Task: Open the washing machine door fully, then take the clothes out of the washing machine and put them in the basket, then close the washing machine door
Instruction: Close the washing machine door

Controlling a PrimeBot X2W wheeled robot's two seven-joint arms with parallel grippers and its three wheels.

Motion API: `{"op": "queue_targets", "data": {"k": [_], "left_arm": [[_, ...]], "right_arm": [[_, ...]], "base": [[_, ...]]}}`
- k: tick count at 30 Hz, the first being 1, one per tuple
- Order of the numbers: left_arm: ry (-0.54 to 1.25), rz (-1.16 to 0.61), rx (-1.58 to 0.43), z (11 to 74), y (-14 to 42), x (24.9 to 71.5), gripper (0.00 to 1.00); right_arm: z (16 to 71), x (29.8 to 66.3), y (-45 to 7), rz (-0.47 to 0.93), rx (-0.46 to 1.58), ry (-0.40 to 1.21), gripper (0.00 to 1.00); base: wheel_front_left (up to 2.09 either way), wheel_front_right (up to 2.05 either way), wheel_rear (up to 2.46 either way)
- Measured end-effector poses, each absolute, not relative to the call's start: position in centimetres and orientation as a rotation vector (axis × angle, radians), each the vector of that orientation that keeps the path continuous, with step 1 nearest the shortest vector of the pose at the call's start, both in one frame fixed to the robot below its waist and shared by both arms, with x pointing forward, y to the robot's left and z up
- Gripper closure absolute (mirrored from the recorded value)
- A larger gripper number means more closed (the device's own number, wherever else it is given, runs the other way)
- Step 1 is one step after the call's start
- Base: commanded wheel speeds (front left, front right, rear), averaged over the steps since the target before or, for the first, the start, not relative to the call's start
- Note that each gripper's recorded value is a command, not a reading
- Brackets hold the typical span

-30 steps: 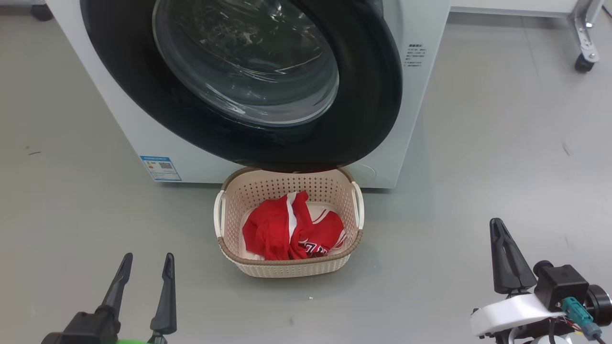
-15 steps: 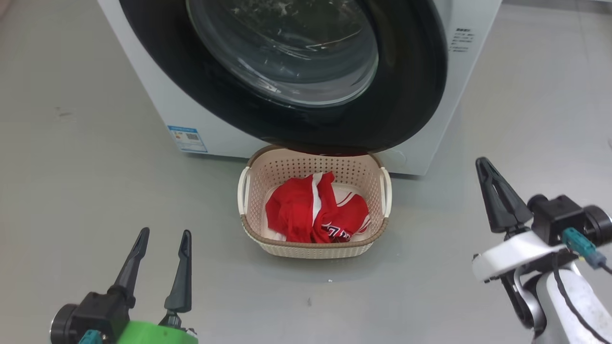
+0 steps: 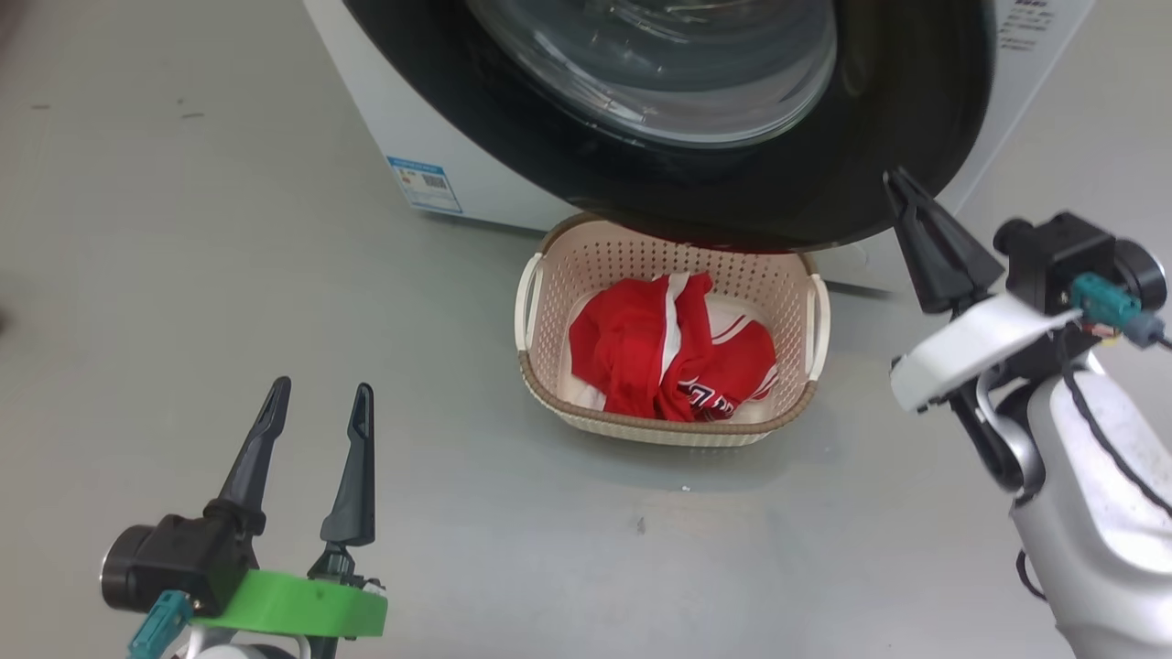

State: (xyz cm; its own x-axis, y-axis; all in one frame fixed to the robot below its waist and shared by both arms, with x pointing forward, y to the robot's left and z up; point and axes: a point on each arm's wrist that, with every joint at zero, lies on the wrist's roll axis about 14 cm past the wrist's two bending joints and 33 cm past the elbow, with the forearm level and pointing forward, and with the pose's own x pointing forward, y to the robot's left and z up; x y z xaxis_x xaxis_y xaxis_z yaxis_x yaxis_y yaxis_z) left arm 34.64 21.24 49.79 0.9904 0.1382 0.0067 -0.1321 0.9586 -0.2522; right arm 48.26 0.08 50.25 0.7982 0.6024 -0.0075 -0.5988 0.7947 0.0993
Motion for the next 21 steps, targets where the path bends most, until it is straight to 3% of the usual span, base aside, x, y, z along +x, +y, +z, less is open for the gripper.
{"op": "queue_targets", "data": {"k": [11,21], "left_arm": [[-0.005,0.169,-0.23,48.9,22.5,36.2,0.0],[0.006,0.179,-0.228,48.3,22.8,36.5,0.0]], "right_arm": [[49.4,53.2,3.1,0.692,0.131,0.061,1.0],[48.5,55.4,3.1,0.67,0.137,0.085,1.0]], "base": [[0.0,0.0,0.0],[0.0,0.0,0.0]]}}
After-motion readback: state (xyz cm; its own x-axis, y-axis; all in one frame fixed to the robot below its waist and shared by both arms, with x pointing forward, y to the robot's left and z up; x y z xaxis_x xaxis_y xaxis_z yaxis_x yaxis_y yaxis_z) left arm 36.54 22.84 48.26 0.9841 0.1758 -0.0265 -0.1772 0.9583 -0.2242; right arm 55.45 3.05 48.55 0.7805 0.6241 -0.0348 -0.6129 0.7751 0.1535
